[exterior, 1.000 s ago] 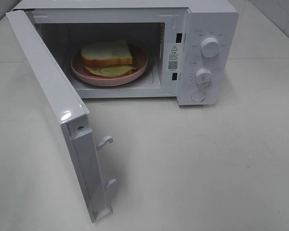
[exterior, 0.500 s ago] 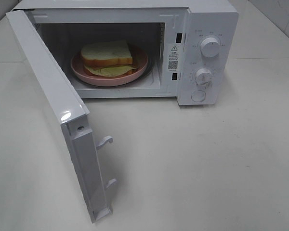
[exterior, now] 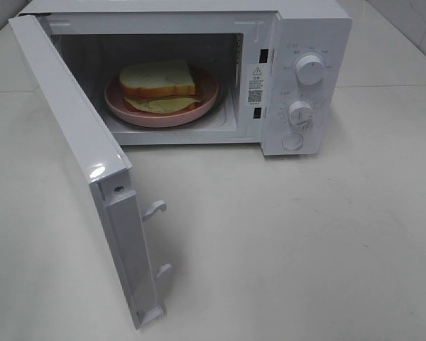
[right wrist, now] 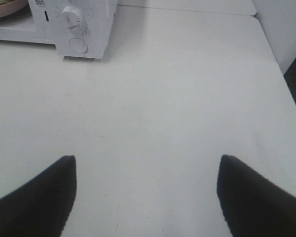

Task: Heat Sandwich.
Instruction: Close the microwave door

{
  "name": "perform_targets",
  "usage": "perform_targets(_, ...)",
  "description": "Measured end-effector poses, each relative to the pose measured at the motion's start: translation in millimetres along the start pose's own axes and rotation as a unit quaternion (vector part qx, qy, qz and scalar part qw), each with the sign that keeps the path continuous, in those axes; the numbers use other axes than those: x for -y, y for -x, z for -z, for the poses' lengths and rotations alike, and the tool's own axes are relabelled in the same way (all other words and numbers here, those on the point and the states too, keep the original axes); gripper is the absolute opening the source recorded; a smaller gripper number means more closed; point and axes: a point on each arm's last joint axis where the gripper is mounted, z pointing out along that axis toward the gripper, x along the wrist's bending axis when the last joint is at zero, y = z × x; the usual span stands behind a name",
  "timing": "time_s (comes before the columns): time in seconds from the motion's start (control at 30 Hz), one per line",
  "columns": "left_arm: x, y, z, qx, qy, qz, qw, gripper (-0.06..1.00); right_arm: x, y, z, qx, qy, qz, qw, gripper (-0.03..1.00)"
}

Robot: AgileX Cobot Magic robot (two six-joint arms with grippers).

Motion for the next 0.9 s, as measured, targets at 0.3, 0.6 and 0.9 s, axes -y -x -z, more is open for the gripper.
perform_targets(0.3, 0.0, 0.0, 0.0, 0.000, 0.000, 0.000, 1.000, 0.99, 1.2, -0.1, 1.6, 0.005, 0.006, -0.003, 1.000, 0.76)
perform_targets(0.6, 0.0, 0.0, 0.0, 0.000, 0.000, 0.000, 1.000, 0.99, 1.2, -0.1, 1.6, 0.005, 0.006, -0.003, 1.000, 0.76)
perform_targets(0.9, 0.0, 0.0, 0.0, 0.000, 0.000, 0.000, 1.000, 0.99, 1.2, -0.1, 1.6, 0.005, 0.006, -0.003, 1.000, 0.76)
